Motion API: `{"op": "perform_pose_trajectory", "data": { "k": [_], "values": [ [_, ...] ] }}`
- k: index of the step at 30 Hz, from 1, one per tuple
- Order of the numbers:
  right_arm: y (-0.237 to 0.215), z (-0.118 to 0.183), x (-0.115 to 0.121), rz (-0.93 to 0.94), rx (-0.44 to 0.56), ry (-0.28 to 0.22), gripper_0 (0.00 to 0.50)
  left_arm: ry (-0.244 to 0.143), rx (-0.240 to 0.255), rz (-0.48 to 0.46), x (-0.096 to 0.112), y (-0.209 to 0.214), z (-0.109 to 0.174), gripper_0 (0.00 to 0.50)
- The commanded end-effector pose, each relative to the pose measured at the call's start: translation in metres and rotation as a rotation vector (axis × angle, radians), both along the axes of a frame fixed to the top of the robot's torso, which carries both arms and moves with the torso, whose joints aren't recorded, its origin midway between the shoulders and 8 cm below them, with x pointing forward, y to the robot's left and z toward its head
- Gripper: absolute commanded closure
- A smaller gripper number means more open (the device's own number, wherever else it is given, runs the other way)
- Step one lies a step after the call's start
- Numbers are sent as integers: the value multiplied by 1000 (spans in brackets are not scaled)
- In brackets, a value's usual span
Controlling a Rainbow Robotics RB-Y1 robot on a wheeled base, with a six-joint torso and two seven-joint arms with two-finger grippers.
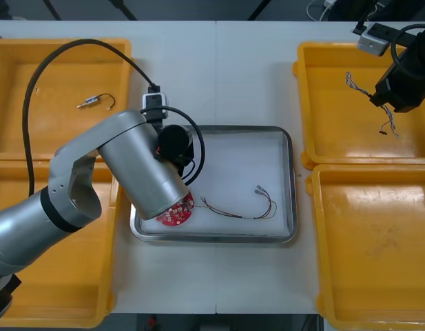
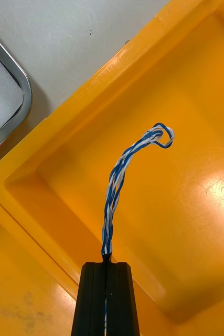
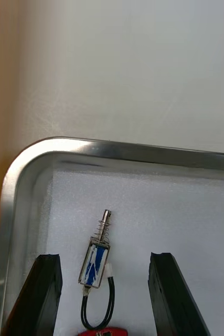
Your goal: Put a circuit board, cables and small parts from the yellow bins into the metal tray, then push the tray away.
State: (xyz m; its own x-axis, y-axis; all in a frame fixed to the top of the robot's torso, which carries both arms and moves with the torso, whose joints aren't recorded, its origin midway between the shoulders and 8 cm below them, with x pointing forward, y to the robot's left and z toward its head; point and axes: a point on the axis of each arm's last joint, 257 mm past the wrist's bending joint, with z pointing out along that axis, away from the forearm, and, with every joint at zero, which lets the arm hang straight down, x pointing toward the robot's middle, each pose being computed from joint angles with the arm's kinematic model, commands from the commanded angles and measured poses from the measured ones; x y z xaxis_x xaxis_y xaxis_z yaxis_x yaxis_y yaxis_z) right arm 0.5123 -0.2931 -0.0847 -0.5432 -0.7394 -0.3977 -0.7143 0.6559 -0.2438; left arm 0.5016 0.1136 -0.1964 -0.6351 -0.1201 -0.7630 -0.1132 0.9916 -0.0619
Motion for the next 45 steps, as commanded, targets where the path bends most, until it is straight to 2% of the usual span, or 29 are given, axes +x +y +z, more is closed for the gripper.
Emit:
{"op": "perform_pose_trajectory", "data": {
  "k": [1, 4, 6, 7, 10, 17, 18, 19, 25, 28, 31, 40, 43, 45],
  "values": [
    [-16, 19, -1, 3, -28, -46, 500, -78, -27, 39, 4, 18, 47, 3],
    [-16, 19, -1, 3, -28, -46, 500, -103, -8, 54, 6, 29, 65, 2],
    [-16, 19, -1, 3, -28, -46, 500, -118, 29, 57, 10, 40, 77, 0],
    [-16, 19, -1, 3, -28, -46, 500, -119, 45, 50, 13, 44, 84, 0],
    [-16, 19, -1, 3, -28, -46, 500, -115, 52, 44, 18, 57, 100, 0],
    [-16, 19, -1, 3, -28, -46, 500, -42, 97, -39, 20, 91, 141, 0],
    [-10, 6, -3, 9, -19, -17, 500, -30, 102, -54, 20, 96, 146, 0],
    [-8, 3, -4, 12, -13, -10, 500, -24, 109, -73, 20, 101, 153, 0],
    [6, 12, 2, 49, -60, -20, 500, 32, 165, -176, 22, 134, 175, 0],
    [17, 12, 2, 80, -79, -16, 500, 59, 190, -224, 26, 146, 182, 0],
    [30, 10, 2, 114, -91, -10, 500, 74, 176, -231, 32, 155, 183, 0],
    [83, 4, -9, 254, -151, -33, 500, 67, 242, -251, 64, 191, 179, 0],
    [100, 0, -14, 293, -160, -37, 500, 68, 209, -225, 72, 200, 173, 0],
    [116, -3, -20, 324, -164, -42, 500, 80, 156, -172, 77, 208, 167, 0]
  ]
}}
